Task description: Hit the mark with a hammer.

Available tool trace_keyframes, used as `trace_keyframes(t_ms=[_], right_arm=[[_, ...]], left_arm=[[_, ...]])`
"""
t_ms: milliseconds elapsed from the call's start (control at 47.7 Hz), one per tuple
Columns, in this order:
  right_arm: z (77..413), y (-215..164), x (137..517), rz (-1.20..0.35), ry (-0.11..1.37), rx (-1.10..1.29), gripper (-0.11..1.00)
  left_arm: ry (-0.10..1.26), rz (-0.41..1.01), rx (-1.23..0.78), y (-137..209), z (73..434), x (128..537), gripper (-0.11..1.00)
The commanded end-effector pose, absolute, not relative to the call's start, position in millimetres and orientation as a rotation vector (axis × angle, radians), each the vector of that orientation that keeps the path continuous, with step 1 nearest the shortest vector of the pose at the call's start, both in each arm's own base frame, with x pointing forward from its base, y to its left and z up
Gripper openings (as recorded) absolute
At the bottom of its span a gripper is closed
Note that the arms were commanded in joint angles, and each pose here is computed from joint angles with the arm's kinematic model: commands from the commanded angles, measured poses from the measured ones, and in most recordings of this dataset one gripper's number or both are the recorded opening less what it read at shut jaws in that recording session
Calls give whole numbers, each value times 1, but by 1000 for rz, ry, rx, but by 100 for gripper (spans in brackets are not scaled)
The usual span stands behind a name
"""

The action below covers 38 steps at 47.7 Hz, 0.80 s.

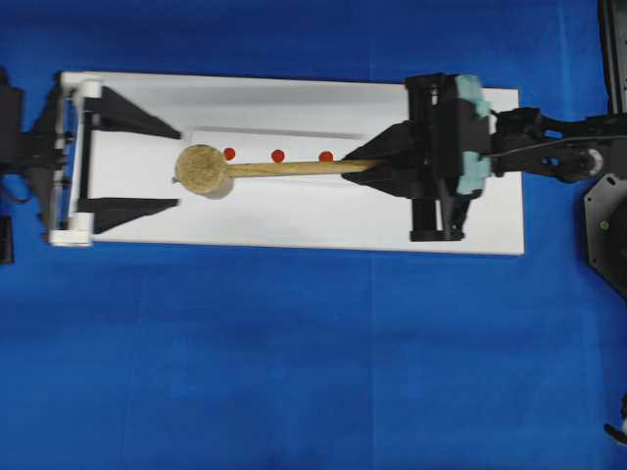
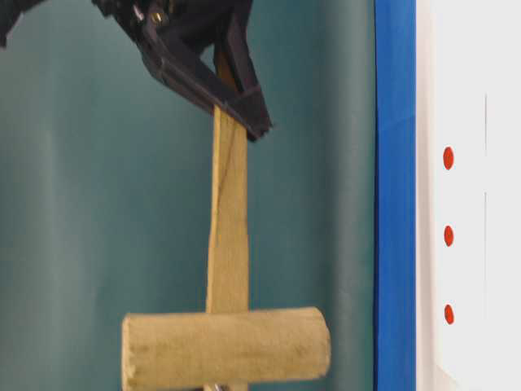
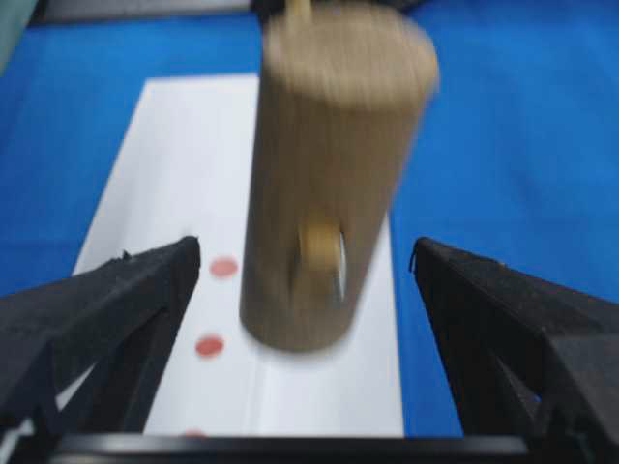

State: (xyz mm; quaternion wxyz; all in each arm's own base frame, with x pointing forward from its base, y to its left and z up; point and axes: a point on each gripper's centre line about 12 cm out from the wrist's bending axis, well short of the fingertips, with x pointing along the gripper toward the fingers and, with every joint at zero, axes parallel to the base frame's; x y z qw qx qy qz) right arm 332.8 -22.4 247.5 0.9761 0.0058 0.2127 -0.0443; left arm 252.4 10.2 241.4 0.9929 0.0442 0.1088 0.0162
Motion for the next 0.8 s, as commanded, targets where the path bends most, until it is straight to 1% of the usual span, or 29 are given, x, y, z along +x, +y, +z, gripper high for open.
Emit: trace_keyframes(t_ms=[0,189,399,608,776], right_arm=[[262,-22,327,-95,383,28,2],[259,-22,323,-99,389,38,2],[256,-22,327,-101,398,38,2],[252,-25,331,-114,403,34,2],[256,-42,332,-190,369,30,2]], left_arm=[[221,34,85,10,247,242,89],[265,25,84,8,247,206,88],[250,24,85,6,248,175,88],[247,23,85,6,245,168,88],[259,23,85,6,243,169,88]])
